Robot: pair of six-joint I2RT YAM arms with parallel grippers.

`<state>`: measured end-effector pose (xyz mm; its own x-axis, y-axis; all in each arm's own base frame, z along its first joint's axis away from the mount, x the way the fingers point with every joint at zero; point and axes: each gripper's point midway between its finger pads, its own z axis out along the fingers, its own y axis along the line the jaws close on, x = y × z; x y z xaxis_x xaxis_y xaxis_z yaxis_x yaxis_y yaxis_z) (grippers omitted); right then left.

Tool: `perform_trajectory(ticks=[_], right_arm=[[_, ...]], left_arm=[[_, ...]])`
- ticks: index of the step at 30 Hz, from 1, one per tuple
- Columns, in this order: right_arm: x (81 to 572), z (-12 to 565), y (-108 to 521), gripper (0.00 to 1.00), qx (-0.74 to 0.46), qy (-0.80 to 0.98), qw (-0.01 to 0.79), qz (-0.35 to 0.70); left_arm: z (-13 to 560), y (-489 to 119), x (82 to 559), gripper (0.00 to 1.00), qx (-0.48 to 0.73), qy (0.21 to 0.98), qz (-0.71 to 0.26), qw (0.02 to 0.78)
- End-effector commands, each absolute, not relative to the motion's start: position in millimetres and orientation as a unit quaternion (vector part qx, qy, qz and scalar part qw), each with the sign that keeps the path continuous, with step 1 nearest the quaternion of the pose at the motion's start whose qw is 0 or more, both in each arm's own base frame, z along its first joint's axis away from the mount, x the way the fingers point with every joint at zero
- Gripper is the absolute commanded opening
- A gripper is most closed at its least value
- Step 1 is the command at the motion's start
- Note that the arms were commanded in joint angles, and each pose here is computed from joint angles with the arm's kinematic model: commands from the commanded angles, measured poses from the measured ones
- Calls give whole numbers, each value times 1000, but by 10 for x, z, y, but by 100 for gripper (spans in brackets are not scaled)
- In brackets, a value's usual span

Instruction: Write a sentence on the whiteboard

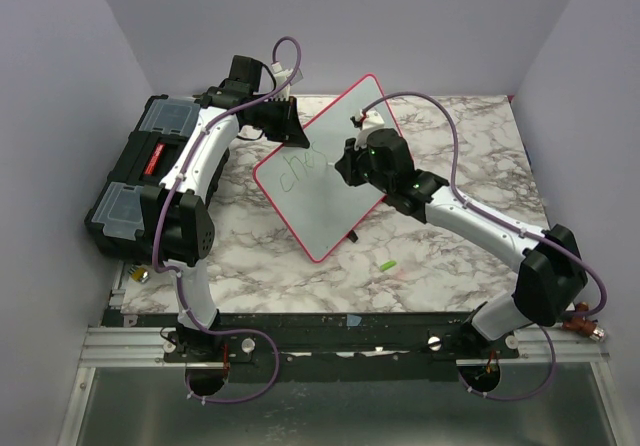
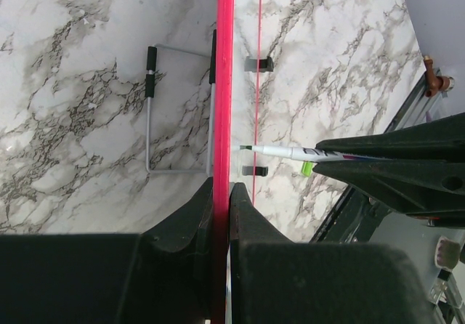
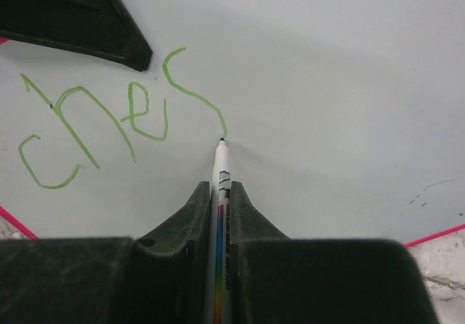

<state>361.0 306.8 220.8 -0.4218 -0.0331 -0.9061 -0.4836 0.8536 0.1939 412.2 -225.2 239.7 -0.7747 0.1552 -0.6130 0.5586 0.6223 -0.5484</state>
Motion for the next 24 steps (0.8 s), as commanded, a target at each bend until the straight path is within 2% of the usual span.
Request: perform_trajectory(ticks=[1,12,19,24], right_arm=[[3440,2078,3167,1,-190,818,481,250],[3420,2451,3349,1,-204,788,497,300],[3425,3011,3308,1,-185,742,556,325],[3590,3116,3145,1,-134,741,587,296]], left_arm=[[2520,-2071,4289,0,235,858,-311,333],[2512,-2070,4275,0,234,859,-311,332],[2529,-2070,4259,0,235,858,-312,334],[2523,-2072,4259,0,235,858,-313,334]])
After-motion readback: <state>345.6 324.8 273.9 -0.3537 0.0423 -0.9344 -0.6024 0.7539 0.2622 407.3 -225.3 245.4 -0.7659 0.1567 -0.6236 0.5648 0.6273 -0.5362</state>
